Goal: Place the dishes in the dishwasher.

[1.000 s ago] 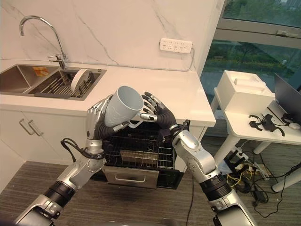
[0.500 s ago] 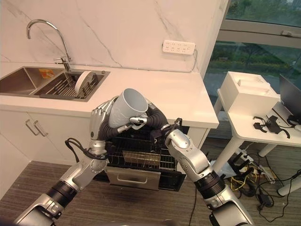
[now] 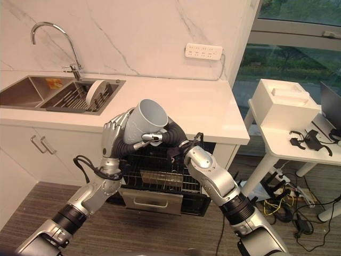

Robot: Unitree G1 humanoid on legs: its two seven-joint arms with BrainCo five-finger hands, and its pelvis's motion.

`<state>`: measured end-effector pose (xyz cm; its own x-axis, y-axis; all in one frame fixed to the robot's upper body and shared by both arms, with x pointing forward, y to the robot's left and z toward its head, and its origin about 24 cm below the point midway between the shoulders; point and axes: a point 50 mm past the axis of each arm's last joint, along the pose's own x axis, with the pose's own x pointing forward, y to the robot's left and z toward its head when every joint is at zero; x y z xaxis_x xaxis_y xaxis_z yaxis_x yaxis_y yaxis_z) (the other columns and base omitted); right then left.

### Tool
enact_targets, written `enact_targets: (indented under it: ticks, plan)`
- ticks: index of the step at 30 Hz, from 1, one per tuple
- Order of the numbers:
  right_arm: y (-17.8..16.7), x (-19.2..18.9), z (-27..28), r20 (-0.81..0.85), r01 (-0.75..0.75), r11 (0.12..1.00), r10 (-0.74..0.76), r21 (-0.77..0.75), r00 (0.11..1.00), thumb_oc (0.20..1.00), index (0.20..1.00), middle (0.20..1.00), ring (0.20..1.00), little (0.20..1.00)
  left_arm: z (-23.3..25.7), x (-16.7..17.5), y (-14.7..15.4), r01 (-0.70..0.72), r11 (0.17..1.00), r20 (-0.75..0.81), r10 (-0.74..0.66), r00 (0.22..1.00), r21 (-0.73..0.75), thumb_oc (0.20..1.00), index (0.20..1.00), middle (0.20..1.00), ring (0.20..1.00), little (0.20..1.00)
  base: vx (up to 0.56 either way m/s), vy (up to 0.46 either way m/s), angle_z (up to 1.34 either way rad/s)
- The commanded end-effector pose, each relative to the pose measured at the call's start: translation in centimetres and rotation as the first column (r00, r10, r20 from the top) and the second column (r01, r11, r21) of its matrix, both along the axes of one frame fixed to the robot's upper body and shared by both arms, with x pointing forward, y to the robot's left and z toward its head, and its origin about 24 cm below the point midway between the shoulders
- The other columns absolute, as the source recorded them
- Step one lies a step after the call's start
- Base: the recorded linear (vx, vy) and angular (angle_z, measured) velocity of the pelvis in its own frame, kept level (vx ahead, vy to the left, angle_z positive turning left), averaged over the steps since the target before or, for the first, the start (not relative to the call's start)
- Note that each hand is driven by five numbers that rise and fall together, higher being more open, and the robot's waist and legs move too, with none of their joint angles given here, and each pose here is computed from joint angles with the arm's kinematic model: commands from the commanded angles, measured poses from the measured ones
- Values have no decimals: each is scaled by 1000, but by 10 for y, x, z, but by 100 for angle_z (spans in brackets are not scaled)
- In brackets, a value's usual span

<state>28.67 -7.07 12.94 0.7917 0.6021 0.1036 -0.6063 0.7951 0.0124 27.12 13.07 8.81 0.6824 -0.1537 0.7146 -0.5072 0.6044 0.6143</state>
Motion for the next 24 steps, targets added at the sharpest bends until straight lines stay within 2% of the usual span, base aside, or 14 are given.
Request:
enact_targets:
  ticks: [1, 9, 10, 11, 24]
  plan:
    - [17, -1, 47, 169, -85, 992, 69, 94, 983, 1000, 1000, 1000, 1000, 1000, 30, 9, -14, 84, 996, 95, -87, 992, 36, 200, 200, 200, 200, 200, 0, 0, 0]
    - [21, -3, 49, 158, -93, 988, 73, 119, 985, 1000, 1000, 1000, 1000, 1000, 48, 5, -24, 144, 986, 111, -152, 982, 83, 200, 200, 200, 200, 200, -20, 0, 2]
    - [21, -3, 50, 161, -96, 989, 77, 116, 984, 809, 809, 809, 809, 809, 49, 5, -24, 147, 985, 110, -157, 981, 86, 200, 200, 200, 200, 200, -32, -2, 3]
    - [22, -5, 50, 171, -110, 988, 90, 107, 981, 200, 200, 200, 200, 200, 50, 4, -26, 158, 984, 102, -166, 981, 83, 200, 200, 200, 200, 200, 0, 0, 0]
    - [23, -7, 51, 191, -122, 985, 97, 124, 977, 200, 200, 200, 200, 200, 33, -4, -28, 209, 973, 78, -217, 973, 101, 200, 200, 200, 200, 200, -11, -5, 1]
